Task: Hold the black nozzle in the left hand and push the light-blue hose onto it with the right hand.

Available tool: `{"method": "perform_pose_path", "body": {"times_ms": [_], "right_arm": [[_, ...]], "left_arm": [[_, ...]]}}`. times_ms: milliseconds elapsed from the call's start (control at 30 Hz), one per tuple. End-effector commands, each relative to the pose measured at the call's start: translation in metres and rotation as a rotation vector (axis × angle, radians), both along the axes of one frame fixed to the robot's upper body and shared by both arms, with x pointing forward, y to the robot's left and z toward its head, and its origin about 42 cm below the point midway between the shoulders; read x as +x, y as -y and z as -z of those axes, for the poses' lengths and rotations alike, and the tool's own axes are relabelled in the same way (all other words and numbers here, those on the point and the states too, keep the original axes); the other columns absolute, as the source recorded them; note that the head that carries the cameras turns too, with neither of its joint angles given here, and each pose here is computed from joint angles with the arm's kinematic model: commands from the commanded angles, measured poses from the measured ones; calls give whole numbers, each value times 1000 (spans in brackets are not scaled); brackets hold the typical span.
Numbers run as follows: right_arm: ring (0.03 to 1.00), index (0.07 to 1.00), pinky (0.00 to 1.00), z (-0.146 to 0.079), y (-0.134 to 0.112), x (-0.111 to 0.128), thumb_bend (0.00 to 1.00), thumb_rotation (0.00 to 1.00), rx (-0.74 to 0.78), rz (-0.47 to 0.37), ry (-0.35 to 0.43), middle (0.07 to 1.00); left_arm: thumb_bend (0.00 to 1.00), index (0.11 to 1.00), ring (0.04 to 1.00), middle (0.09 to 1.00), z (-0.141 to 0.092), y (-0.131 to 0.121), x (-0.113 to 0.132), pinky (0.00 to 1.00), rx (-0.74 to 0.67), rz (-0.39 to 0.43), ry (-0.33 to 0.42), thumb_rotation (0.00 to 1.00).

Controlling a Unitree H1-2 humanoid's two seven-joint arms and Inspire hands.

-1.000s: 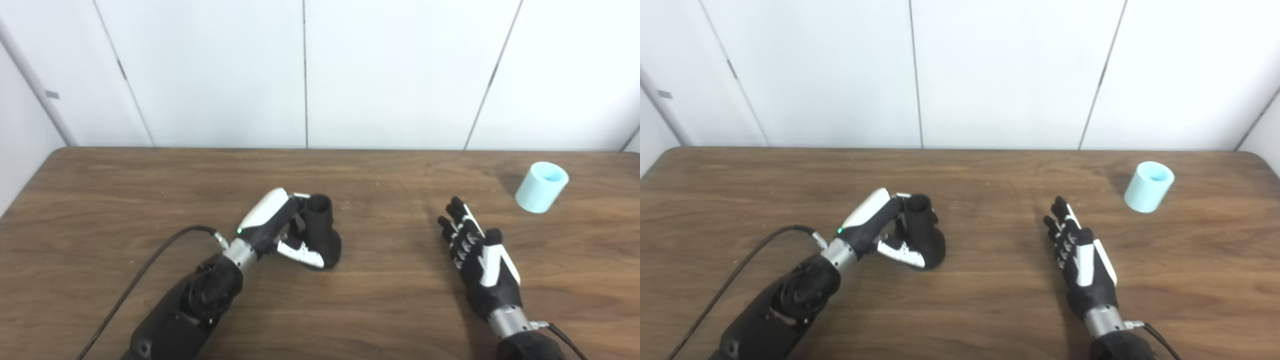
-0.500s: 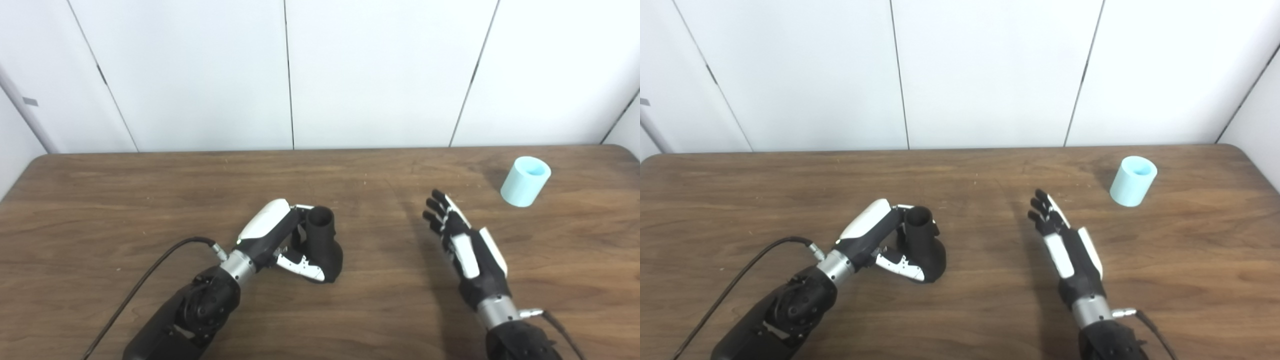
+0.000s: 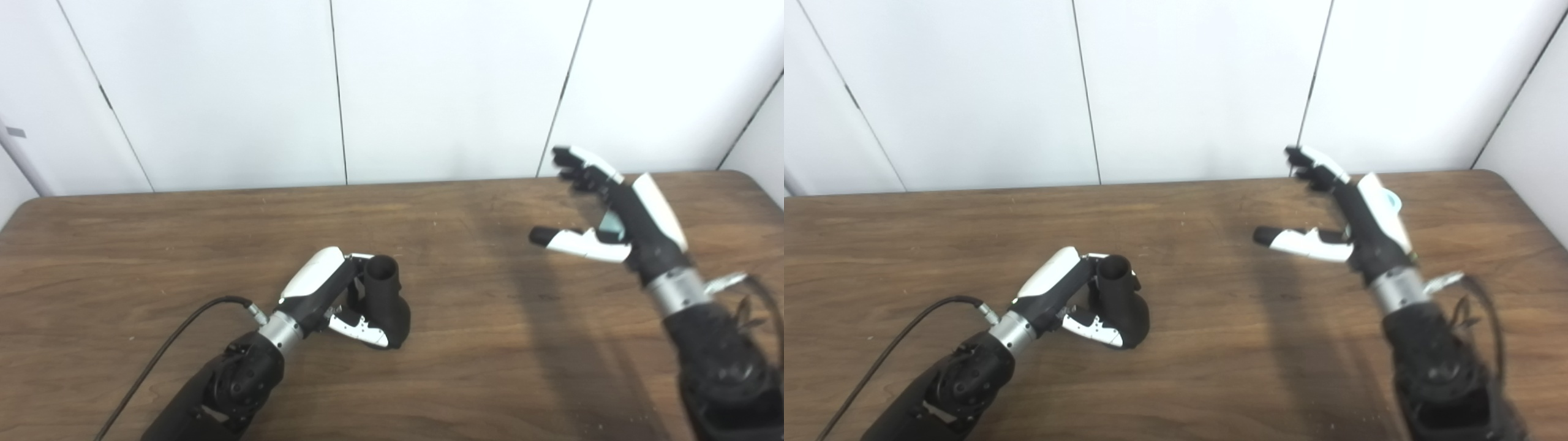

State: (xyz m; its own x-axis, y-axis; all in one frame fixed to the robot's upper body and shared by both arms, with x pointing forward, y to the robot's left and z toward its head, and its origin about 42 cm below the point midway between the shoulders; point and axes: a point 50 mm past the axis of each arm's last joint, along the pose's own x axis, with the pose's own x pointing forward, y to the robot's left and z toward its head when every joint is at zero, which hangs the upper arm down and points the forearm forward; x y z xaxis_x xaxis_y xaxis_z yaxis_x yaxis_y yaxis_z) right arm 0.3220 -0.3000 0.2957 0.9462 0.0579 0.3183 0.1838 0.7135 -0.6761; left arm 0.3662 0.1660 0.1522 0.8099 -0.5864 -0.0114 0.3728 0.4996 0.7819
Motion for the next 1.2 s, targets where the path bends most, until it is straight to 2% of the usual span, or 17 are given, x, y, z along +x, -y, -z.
{"method": "perform_pose_path", "body": {"times_ms": [0, 133, 300, 367, 500, 667, 800, 867, 933, 1000, 1167], "right_arm": [[870, 871, 863, -38, 9, 13, 882, 543, -134, 16, 127, 870], [870, 849, 834, -62, 32, 34, 934, 524, -307, 97, 145, 868], [839, 810, 704, -80, 48, 48, 932, 434, -504, 216, 150, 863], [834, 805, 704, -80, 50, 51, 930, 418, -555, 252, 144, 859], [828, 801, 778, -77, 56, 62, 940, 432, -674, 339, 94, 855], [830, 799, 762, -74, 64, 80, 953, 403, -654, 333, -13, 862], [822, 799, 630, -70, 68, 97, 999, 262, -564, 305, -99, 860], [822, 806, 591, -68, 68, 107, 1000, 225, -541, 304, -157, 863], [825, 823, 587, -66, 66, 117, 1000, 174, -535, 310, -220, 873], [834, 833, 608, -64, 65, 124, 1000, 173, -548, 322, -267, 879], [853, 841, 658, -60, 65, 134, 1000, 188, -586, 343, -319, 884]], "left_arm": [[514, 471, 323, 373, 78, -24, -39, 255, 230, 4, -291, 88], [514, 471, 322, 372, 78, -24, -38, 252, 232, 0, -292, 88], [514, 471, 325, 374, 78, -25, -39, 260, 241, 2, -288, 88], [514, 471, 325, 374, 78, -26, -39, 264, 243, 2, -287, 88], [514, 471, 325, 374, 75, -26, -37, 258, 243, -2, -285, 88], [514, 471, 324, 371, 74, -26, -37, 263, 241, -4, -283, 88], [514, 471, 321, 370, 72, -25, -37, 249, 238, -5, -280, 87], [514, 472, 321, 371, 72, -25, -38, 249, 240, -3, -276, 86], [514, 472, 321, 370, 72, -25, -38, 263, 242, -2, -273, 86], [514, 472, 325, 372, 71, -26, -38, 281, 243, -3, -272, 86], [514, 471, 325, 370, 71, -26, -37, 266, 241, -5, -275, 86]]}}
